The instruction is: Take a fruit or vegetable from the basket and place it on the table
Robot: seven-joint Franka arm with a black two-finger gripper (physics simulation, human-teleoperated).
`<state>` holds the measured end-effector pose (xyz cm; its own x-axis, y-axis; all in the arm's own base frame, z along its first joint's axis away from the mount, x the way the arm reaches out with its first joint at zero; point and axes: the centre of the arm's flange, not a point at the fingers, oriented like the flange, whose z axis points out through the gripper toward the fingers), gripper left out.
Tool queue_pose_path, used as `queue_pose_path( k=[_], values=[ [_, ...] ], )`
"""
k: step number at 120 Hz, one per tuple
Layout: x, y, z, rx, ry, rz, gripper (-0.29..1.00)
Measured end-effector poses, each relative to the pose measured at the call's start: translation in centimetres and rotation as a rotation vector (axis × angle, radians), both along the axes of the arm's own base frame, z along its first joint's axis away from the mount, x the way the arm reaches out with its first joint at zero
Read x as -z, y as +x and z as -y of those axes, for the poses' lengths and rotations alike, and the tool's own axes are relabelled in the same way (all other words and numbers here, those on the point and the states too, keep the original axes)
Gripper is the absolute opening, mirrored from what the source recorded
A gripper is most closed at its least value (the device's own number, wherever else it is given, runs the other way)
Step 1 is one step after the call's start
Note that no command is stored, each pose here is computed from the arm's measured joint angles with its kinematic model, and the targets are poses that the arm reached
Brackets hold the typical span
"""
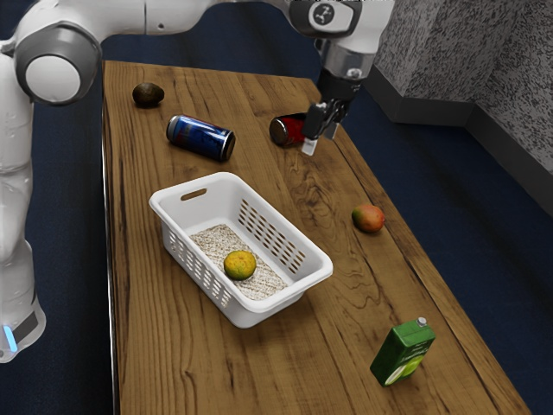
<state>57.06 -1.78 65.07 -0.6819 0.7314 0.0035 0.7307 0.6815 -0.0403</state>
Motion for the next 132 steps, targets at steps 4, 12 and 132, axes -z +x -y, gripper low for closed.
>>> queue_pose_path(
  k=[4,12,132],
  values=[
    [0.1,0.1,0.0,-0.009,0.001,-0.001,0.7],
    [0.1,0.1,0.6,-0.012,0.005,0.002,0.7],
    [9.0,-8.8,6.0,1.656,-0.091,0.19,0.7]
  ],
)
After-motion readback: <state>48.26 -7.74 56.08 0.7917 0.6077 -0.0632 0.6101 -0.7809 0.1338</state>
